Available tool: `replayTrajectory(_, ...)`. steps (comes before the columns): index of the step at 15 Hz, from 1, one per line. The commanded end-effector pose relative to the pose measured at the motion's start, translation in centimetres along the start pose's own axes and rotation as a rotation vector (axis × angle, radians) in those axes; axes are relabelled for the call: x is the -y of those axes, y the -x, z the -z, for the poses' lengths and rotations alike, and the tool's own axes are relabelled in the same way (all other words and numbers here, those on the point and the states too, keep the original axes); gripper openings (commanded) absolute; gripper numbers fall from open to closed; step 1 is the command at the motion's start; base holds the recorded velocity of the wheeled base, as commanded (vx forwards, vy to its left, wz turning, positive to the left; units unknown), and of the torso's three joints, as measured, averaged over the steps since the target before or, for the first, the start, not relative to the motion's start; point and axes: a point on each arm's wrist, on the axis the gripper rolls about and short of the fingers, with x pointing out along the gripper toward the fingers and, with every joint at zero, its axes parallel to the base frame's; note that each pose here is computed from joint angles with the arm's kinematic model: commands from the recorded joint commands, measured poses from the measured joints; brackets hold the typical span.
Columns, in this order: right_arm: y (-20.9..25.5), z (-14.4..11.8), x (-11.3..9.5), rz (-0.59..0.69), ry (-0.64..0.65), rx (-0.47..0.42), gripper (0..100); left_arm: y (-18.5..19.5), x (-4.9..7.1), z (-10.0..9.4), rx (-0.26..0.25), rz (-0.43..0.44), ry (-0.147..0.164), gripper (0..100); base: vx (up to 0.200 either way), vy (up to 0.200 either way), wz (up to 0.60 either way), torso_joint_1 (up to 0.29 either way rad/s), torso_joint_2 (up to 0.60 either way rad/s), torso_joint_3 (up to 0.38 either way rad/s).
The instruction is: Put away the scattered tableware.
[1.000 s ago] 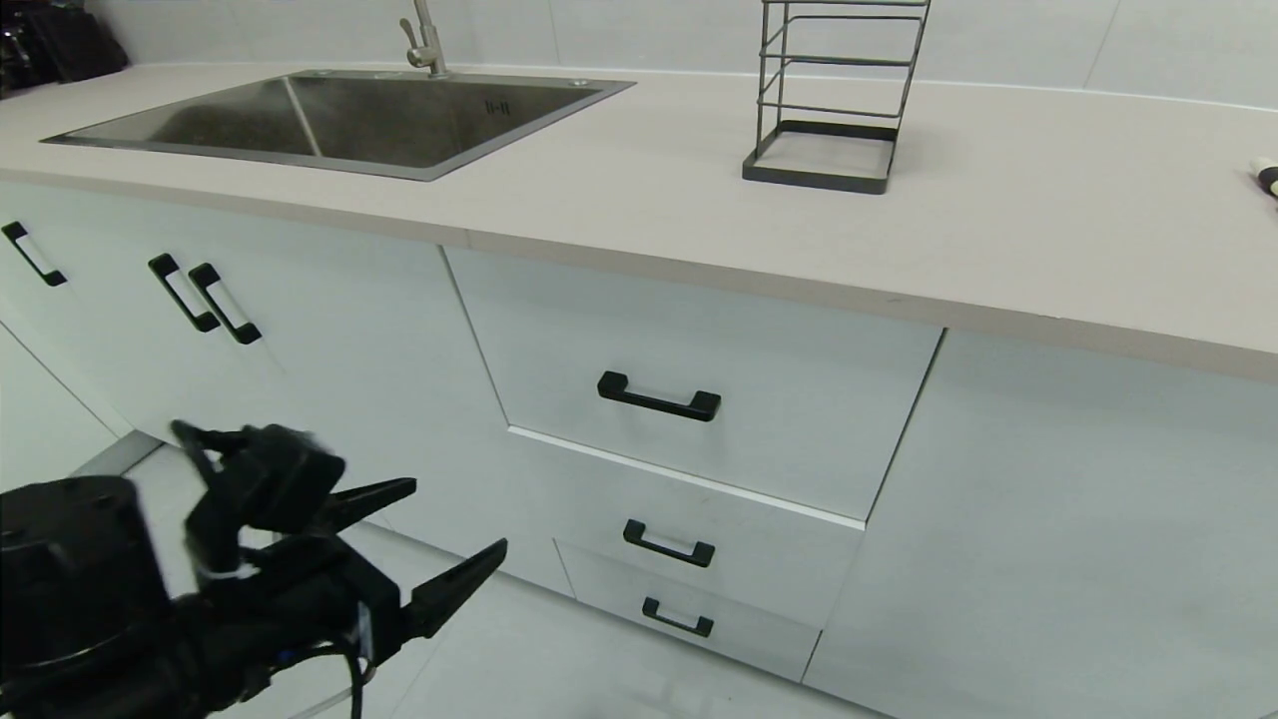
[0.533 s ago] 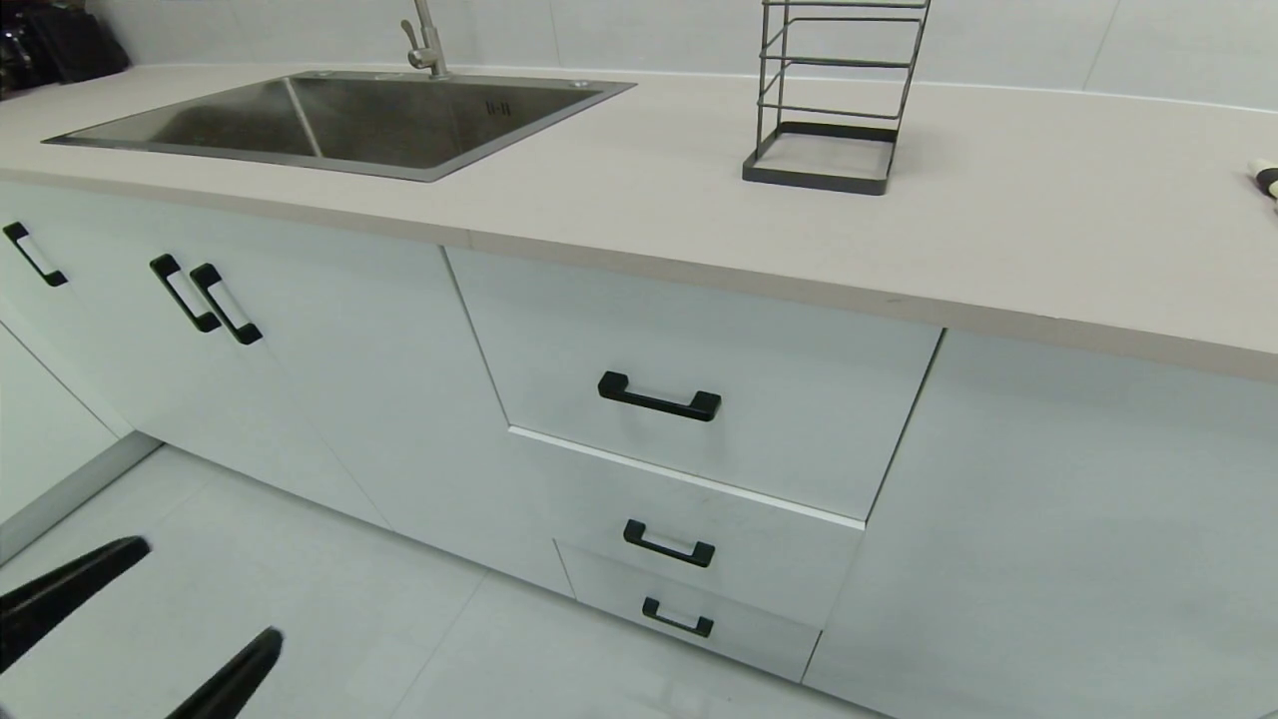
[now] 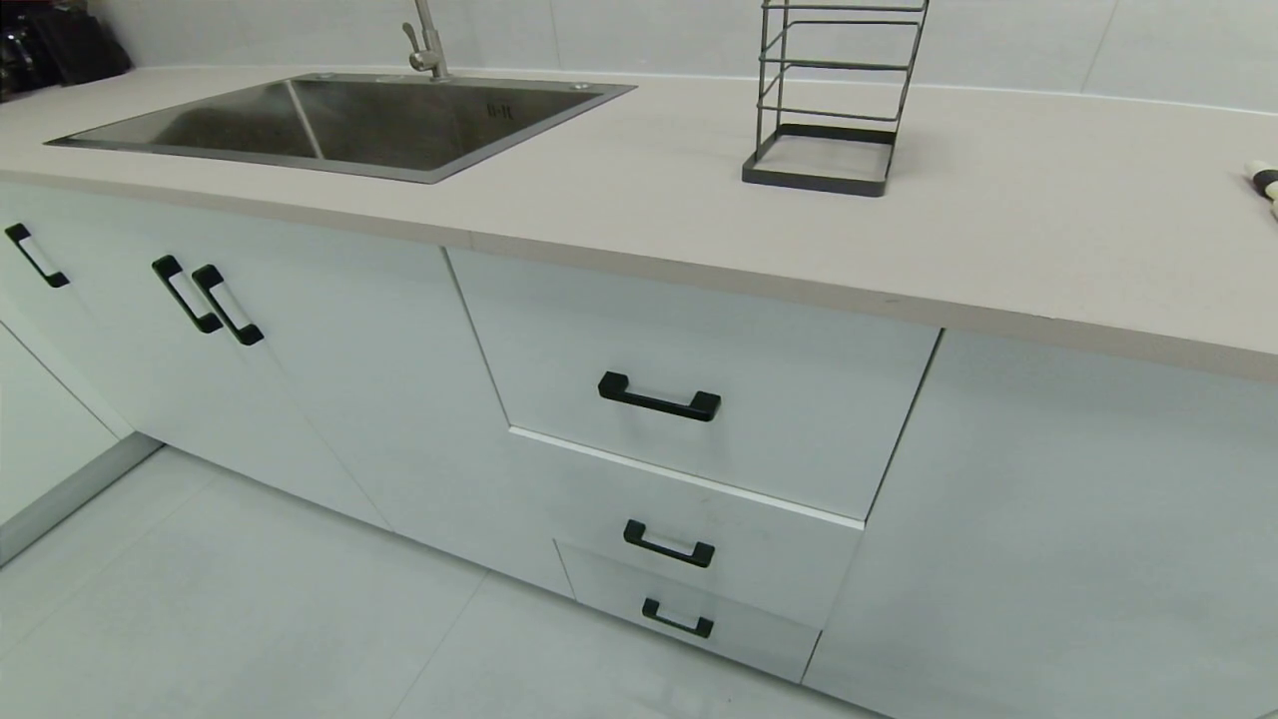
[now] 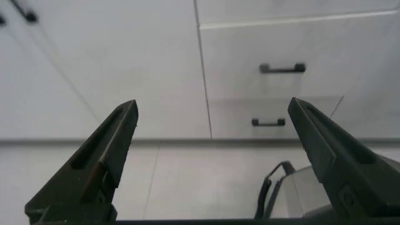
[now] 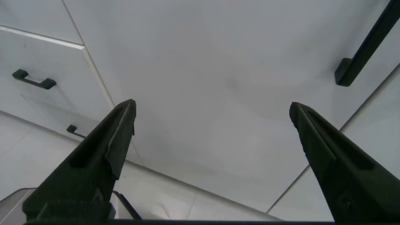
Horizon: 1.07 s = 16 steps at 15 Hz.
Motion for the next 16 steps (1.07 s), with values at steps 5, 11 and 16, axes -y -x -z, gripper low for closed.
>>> replayTrajectory(5, -0.01, 0.00, 0.00, 0.002, -0.003, -0.001, 100, 0.54, -0.21, 0.80, 0.014, -0.216, 0.049, 100, 0.000, 0.000, -0.60, 0.002, 0.00, 0.004)
replayTrajectory(11, -0.01, 0.00, 0.00, 0.002, -0.002, -0.001, 100, 0.54, -0.20, 0.83, 0.015, -0.213, 0.091, 100, 0.000, 0.000, -0.20, 0.001, 0.00, 0.001)
replayTrajectory(16, -0.01, 0.00, -0.01, -0.003, 0.004, -0.001, 100, 0.54, -0.20, 0.83, 0.015, -0.214, 0.086, 100, 0.000, 0.000, 0.00, 0.000, 0.00, 0.000)
